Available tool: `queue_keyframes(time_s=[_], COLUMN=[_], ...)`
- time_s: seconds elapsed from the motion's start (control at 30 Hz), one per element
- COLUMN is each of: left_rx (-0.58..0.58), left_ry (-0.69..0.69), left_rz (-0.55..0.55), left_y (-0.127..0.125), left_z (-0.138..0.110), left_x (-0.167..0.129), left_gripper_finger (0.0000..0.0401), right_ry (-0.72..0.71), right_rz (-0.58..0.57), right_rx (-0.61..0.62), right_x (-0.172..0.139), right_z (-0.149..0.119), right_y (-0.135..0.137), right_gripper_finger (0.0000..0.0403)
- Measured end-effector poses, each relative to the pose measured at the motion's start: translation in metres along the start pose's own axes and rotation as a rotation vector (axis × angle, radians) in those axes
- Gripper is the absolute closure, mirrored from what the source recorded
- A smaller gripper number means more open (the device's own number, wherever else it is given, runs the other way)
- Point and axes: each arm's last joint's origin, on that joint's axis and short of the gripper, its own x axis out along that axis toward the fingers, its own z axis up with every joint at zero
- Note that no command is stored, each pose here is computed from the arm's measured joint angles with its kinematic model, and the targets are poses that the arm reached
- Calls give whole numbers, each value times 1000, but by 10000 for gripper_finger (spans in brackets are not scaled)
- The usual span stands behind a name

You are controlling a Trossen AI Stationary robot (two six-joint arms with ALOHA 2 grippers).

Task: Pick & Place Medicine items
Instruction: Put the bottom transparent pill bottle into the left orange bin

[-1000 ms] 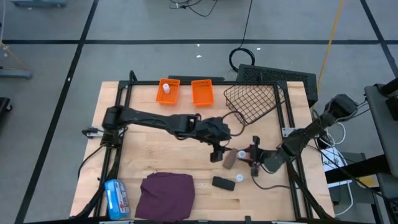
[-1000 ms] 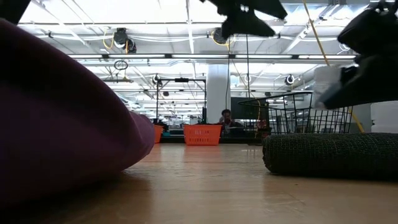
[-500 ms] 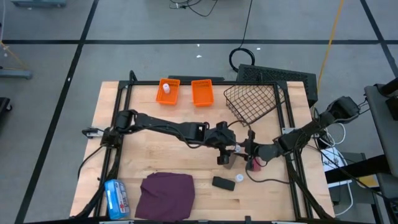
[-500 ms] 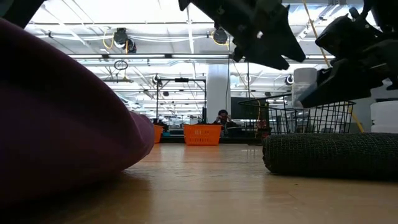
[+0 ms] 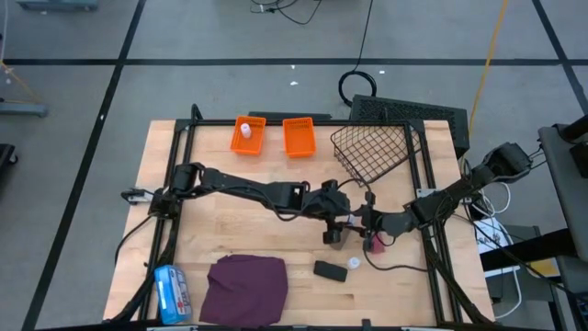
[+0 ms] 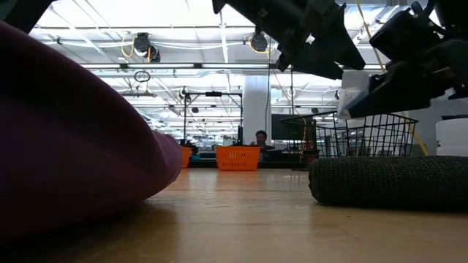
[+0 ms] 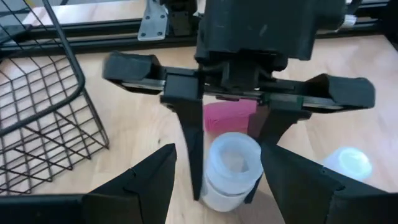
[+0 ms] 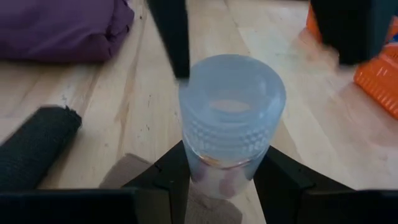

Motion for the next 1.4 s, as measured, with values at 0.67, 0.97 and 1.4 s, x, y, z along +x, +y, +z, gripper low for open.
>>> queue_keyframes(time_s=[0.67,0.97,1.4], left_rx=[-6,-3,3], left_ry=[2,-1,-134], left_rz=[7,-1,65], left_y=[0,-1,18], left_z=[0,0,39], left_x=[0,0,-52], left_gripper_finger=[155,247,267], right_ry=[-100,-90,-67], right_rz=[-16,-19,26], right_rx=[-12,-5,104], right_x=[-1,0,-1], right_z=[11,9,7], right_y=[1,0,3], right_gripper_finger=[270,270,182])
